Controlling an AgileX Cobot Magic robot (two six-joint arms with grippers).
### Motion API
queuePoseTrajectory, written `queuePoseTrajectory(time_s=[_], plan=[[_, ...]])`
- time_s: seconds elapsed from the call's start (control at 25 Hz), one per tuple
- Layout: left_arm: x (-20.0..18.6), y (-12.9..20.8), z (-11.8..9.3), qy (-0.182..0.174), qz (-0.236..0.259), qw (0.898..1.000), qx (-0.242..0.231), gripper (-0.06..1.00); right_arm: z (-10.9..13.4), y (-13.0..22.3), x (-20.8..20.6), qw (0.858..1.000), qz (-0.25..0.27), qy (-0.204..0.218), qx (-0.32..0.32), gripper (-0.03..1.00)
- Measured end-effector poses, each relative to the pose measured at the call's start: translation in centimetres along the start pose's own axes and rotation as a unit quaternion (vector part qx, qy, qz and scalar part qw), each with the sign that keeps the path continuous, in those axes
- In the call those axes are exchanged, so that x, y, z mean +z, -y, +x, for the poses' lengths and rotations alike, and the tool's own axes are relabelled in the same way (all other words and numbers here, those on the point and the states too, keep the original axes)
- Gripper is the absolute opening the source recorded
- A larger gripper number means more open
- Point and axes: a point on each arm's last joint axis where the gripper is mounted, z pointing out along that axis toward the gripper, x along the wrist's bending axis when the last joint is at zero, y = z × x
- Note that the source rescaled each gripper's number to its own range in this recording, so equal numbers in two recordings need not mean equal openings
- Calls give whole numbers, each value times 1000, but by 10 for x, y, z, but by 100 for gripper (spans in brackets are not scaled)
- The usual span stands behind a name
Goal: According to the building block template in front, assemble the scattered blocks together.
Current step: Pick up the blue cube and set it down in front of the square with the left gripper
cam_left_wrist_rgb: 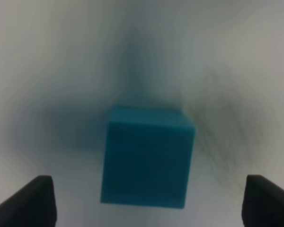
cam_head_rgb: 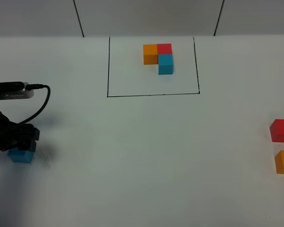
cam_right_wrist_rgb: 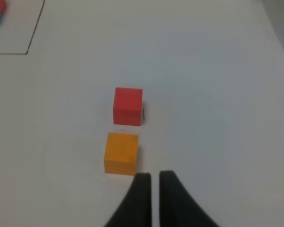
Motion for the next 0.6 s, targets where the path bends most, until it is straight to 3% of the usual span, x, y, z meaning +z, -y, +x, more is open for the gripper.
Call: queuePoseTrajectory(time_s=[0.44,0.6], plan=[[32,-2,-2,-1,29,1000,4,90,0,0,0,1000,0,0,0,0],[38,-4,-2,0,24,1000,4,85,0,0,0,1000,0,0,0,0]])
